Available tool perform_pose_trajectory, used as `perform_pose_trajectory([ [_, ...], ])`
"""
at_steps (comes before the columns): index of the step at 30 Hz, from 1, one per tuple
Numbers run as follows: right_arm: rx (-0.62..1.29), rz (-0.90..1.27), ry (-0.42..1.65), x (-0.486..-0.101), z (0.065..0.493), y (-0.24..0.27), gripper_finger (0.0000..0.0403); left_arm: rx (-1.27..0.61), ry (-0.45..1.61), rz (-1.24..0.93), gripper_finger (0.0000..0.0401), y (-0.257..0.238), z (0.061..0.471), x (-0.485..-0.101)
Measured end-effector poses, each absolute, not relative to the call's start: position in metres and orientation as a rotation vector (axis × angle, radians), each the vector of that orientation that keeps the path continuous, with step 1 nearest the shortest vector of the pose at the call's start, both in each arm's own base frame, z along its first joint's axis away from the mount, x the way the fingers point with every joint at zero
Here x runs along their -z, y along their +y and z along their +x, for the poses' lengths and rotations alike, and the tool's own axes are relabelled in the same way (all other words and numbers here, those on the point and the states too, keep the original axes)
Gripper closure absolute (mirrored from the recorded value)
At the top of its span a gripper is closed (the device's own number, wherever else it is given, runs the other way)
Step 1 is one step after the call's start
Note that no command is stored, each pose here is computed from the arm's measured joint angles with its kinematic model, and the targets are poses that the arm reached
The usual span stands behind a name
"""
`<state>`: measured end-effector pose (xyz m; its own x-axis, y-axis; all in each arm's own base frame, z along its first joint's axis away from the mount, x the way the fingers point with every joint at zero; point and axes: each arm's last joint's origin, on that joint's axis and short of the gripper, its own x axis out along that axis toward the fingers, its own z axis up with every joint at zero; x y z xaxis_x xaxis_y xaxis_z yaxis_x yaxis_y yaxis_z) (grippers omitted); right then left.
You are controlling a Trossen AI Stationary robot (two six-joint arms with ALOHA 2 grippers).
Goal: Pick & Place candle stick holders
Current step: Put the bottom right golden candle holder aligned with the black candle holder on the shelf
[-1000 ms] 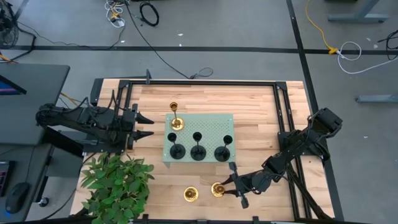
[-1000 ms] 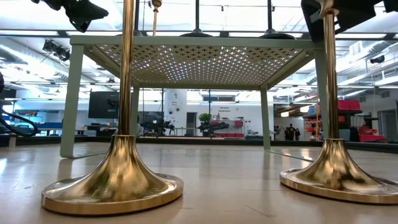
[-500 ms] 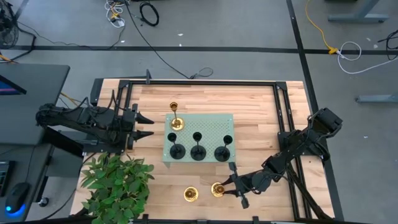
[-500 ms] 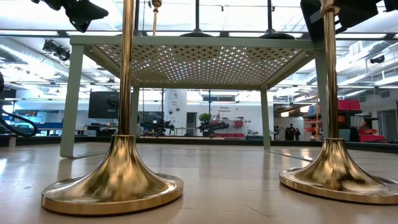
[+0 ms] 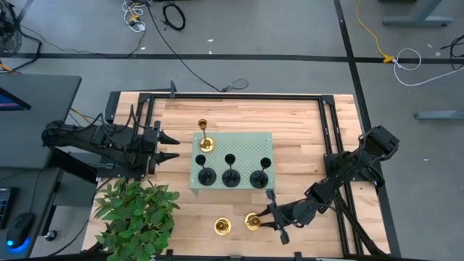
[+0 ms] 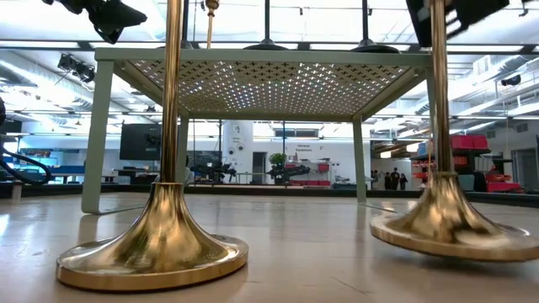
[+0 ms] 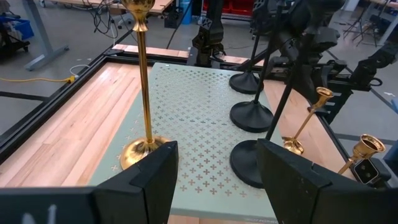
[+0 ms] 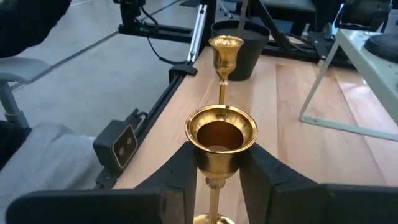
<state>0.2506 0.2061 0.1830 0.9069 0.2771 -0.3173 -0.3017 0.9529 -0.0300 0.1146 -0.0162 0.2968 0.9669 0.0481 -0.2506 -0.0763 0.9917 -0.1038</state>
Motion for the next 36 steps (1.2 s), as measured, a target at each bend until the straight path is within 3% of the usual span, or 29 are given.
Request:
perform_pose_trajectory([
  [9,-0.264,-0.125,0.361,-0.205,0.256,0.224,0.0316,-0.064,0.254,-0.113,0.0183,-0.016,0.115,-0.296],
  [18,-0.237,-0.025,0.322,-0.227,0.249,0.225,0.0316,-0.061,0.256,-0.116,0.0183,-0.016,0.115,-0.296],
  [36,-0.124,0.051,0.253,-0.282,0.184,0.219,0.0316,-0.061,0.258,-0.12,0.0183,-0.016,0.114,-0.296],
])
